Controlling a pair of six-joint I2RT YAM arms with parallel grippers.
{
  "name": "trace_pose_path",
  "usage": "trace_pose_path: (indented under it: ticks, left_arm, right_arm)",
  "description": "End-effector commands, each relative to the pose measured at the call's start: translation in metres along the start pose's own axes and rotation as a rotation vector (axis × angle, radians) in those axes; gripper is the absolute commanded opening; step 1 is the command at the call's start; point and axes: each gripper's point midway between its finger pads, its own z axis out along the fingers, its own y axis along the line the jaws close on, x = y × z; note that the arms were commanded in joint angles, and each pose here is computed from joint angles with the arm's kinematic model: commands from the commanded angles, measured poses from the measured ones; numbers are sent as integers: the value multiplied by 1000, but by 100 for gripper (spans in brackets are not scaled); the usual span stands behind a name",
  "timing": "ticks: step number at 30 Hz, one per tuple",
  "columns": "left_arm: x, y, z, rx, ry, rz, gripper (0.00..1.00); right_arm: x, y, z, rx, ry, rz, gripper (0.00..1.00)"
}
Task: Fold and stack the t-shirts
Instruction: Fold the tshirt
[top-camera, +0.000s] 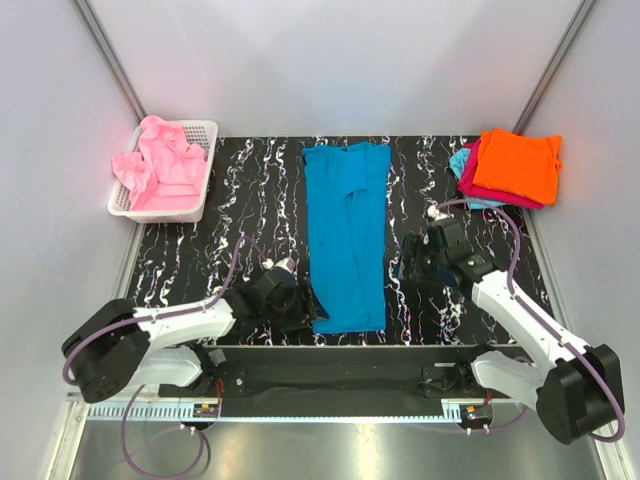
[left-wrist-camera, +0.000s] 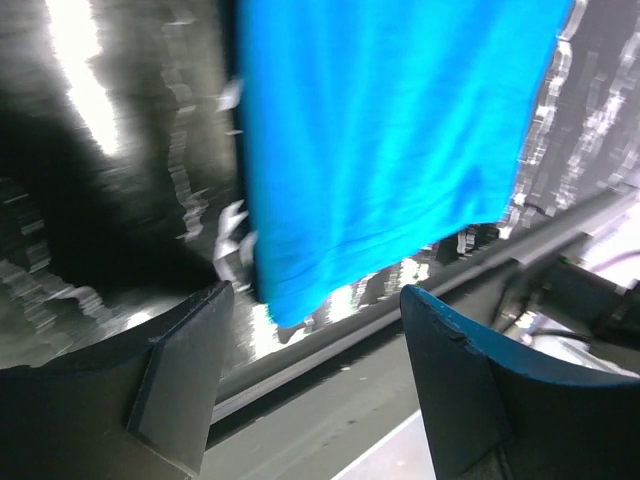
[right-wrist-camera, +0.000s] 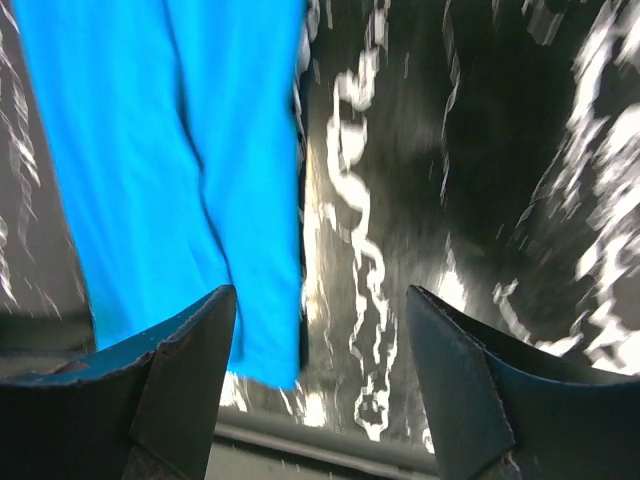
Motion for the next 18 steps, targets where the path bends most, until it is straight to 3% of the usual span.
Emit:
trace_pose_path:
  ticks: [1,18]
  left_arm:
    - [-7,-46,1,203,3,-12,72]
    - [-4,-9,19,22,18,-122,71]
  right_arm:
    - [28,17,1,-117,47,68,75]
    - [83,25,21,-258,108,280,67]
